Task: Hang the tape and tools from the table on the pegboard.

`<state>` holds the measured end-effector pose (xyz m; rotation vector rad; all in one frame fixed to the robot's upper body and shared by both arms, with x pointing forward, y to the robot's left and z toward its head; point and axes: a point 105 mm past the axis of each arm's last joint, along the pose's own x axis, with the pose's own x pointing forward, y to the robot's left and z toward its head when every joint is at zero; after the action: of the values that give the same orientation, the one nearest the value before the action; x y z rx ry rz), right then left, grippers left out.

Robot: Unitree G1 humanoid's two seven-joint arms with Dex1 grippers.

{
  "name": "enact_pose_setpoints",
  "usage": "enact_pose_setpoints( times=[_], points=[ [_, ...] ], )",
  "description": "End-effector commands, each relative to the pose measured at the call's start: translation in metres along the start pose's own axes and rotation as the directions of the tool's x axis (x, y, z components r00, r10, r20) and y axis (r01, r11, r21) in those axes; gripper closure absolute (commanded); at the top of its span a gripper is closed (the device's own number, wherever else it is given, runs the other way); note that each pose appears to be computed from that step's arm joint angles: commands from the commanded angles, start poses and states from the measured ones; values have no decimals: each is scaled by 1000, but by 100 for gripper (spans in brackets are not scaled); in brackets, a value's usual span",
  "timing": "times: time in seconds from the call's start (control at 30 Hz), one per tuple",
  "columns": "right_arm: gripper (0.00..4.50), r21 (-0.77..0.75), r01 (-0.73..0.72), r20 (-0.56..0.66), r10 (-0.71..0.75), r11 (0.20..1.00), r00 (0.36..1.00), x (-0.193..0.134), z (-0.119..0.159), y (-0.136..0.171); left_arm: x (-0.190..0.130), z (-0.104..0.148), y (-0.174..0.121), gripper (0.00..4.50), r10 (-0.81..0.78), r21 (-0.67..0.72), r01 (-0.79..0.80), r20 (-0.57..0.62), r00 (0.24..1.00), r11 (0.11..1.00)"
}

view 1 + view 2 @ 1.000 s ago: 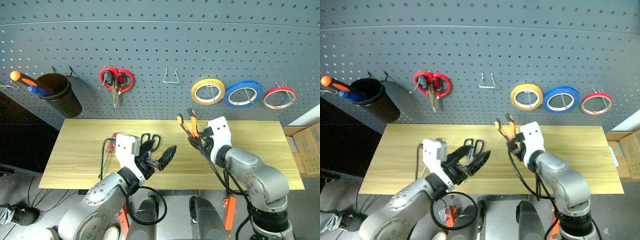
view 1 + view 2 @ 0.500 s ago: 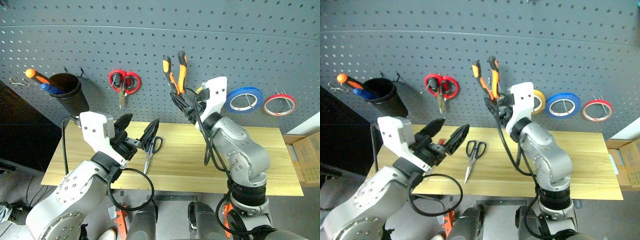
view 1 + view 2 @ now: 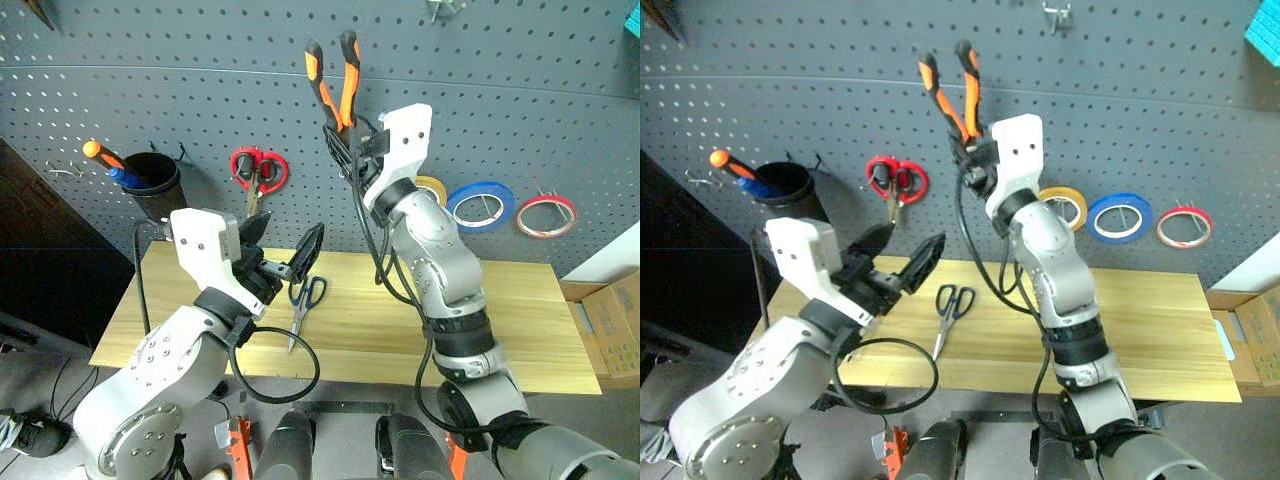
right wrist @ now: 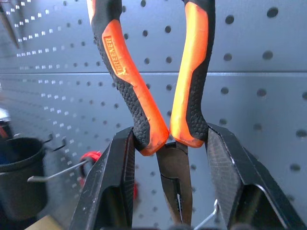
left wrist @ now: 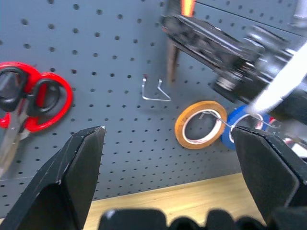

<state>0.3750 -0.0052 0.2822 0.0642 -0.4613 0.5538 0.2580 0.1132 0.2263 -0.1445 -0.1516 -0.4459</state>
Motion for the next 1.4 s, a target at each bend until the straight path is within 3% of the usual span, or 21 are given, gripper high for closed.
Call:
enact_pose_setpoints(
  times=[0.03, 0.3, 0.87, 1.27, 1.4],
  points=[
    [277, -42, 19, 141, -13, 999, 990, 8, 24, 0, 2, 11, 3, 0, 6, 23, -8, 54, 999, 1000],
    [277, -72, 89, 162, -76, 993, 984, 13, 7, -11, 9, 9, 6, 0, 20, 23, -22, 59, 998, 999],
    [277, -38, 231, 27, -230, 972, 973, 1, -54, -38, 14, 7, 4, 0, 30, 18, -31, 58, 998, 999],
    [277, -162, 262, -42, -272, 951, 961, -8, -73, -44, 14, 6, 7, 0, 31, 21, -32, 54, 998, 999],
    [148, -166, 255, -38, -265, 952, 963, -9, -73, -43, 14, 6, 8, 0, 29, 26, -30, 50, 998, 999]
  ],
)
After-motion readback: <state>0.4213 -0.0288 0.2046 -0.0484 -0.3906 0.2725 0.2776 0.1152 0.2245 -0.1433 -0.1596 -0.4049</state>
